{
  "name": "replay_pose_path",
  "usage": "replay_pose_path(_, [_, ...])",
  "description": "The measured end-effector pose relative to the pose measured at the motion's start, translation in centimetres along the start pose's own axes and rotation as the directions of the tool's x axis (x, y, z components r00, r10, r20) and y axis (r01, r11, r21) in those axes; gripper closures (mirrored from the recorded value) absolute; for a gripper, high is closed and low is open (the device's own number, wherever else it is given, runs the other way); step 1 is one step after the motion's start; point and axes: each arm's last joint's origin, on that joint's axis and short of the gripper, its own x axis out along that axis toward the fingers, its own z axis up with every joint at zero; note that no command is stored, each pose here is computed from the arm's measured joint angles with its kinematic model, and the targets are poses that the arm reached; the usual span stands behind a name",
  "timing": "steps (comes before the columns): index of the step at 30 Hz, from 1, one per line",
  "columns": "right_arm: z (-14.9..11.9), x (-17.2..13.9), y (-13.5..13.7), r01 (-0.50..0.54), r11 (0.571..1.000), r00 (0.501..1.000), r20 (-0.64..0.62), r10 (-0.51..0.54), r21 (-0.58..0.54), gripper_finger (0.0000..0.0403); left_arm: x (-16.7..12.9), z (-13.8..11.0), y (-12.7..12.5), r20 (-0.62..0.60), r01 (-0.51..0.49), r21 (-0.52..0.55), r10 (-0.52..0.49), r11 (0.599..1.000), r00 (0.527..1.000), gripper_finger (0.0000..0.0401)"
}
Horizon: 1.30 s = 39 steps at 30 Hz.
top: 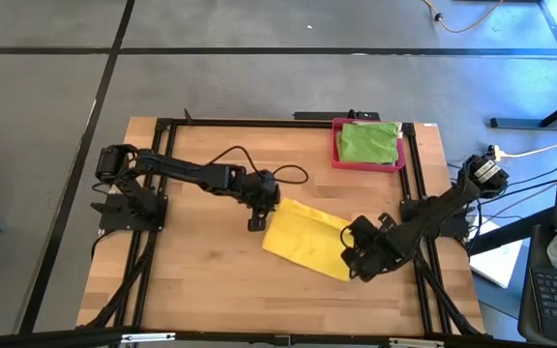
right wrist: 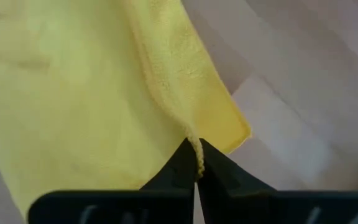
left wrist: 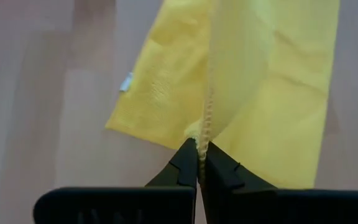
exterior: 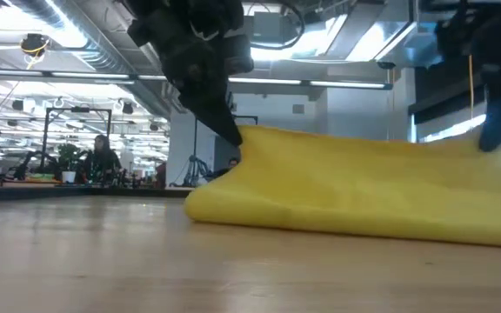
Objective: Fold microfiber towels
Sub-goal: Fold the yellow towel
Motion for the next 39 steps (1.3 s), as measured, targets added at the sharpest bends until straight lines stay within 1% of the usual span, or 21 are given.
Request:
replay_pose_path(3, [0.0, 1.1, 0.0, -0.029, 0.999, 0.999, -0.044, 0.030, 0.022, 0.0396, 0.2, 0.2, 0.7, 0.021, -0.013, -0.006, 0.013, 1.000, 1.000, 0.0401])
replay_pose_path(5, [-0.1, 1.5, 0.1, -0.055, 0.998, 0.996, -0.070, 0.056, 0.017, 0.0394, 0.6, 0.0, 1.0, 0.014, -0.013, -0.014, 0.014, 1.000, 1.000, 0.0401])
replay_pose_path(7, [-0.2, 1.7, 0.0, -0.059, 0.998, 0.994, -0.091, 0.059, 0.010, 0.0387, 1.0, 0.0, 1.2, 0.017, -0.002, -0.018, 0.002, 1.000, 1.000, 0.0401])
replay_pose_path(11, [-0.2, 1.8, -0.4, -0.014, 1.000, 0.995, -0.100, 0.014, -0.008, 0.0383, 1.7, -0.2, 1.2, 0.002, 0.006, -0.020, -0.006, 1.000, 1.000, 0.0401])
replay_pose_path(18, [-0.1, 1.9, -0.8, 0.022, 1.000, 0.994, -0.103, -0.024, -0.020, 0.0396, 1.8, 0.0, 1.1, 0.022, -0.018, -0.012, 0.018, 1.000, 1.000, 0.0401])
replay_pose_path(25, [0.1, 2.7, -1.5, 0.065, 0.998, 0.991, -0.113, -0.066, -0.016, 0.0366, 1.8, 0.2, 1.2, 0.037, -0.030, -0.011, 0.030, 0.999, 0.999, 0.0401])
replay_pose_path(30, [-0.1, 3.2, -1.7, 0.064, 0.998, 0.989, -0.135, -0.065, -0.007, 0.0362, 1.8, 0.2, 1.2, 0.045, -0.038, 0.025, 0.037, 0.999, 0.998, 0.0400])
replay_pose_path(34, [-0.1, 3.2, -1.7, 0.065, 0.998, 0.989, -0.134, -0.066, -0.007, 0.0358, 1.8, 0.2, 1.4, 0.044, -0.067, 0.057, 0.064, 0.996, 0.997, 0.0384])
replay_pose_path(39, [-0.1, 3.2, -1.7, 0.066, 0.998, 0.989, -0.134, -0.067, -0.008, 0.0348, 1.7, 0.3, 1.8, 0.055, -0.077, 0.054, 0.074, 0.996, 0.996, 0.0346])
